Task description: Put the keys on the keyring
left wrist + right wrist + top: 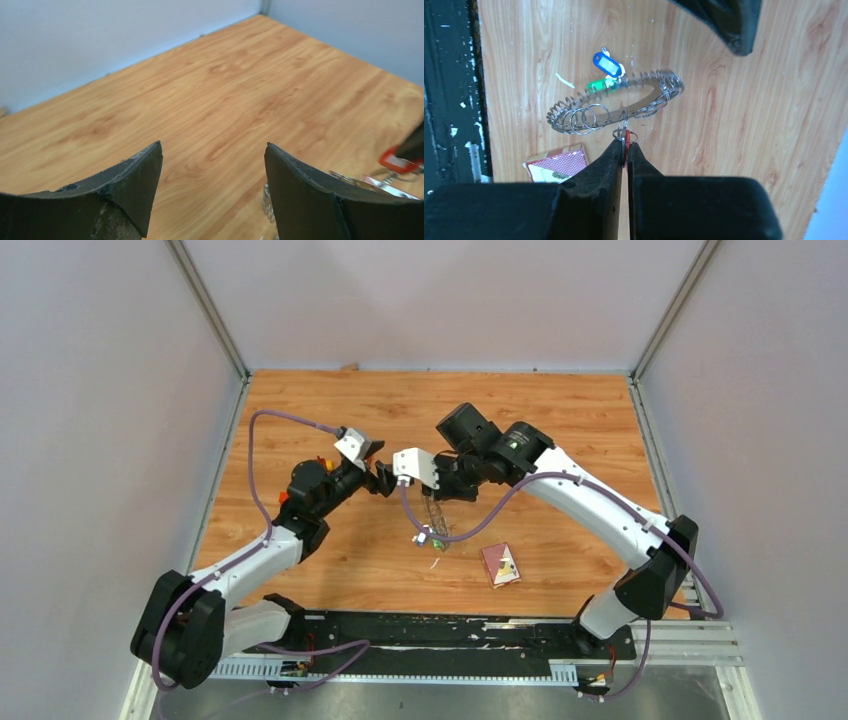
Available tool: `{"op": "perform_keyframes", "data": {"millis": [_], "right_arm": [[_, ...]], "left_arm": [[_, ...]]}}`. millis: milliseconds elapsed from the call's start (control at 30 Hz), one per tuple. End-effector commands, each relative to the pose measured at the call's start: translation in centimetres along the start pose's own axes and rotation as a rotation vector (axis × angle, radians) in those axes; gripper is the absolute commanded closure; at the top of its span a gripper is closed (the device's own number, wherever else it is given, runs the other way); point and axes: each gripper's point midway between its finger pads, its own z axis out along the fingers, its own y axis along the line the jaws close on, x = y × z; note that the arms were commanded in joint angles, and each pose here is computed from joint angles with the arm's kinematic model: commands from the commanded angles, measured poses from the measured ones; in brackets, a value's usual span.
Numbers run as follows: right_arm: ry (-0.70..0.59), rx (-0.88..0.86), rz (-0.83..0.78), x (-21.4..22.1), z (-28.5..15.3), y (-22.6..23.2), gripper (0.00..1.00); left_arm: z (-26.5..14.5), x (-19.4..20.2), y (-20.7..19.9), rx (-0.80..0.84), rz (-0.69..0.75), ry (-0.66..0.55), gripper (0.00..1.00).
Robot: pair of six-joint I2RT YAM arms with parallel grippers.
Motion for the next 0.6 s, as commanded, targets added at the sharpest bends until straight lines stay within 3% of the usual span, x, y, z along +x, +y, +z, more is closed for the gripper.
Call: {"op": "perform_keyframes", "data": {"millis": [0,300,567], "right_arm": [[0.047,0.108,-0.048,0.3,-0.2,-2.7,1.00],[0.433,0.143,0.004,13.8,4.4,-3.7,1.00],[0.592,0.142,0.046,19.0,4.1,-4.6,1.00]], "left_arm": [[-0.5,-1.3,4.0,-0.198,-0.031,0.011,0.18],[-0.9,-0.6,5.7,-0.283,0.008,0.093,0.15],[-1.0,-0.8,5.6,-0.275,0.014,0.100,0.12]]}}
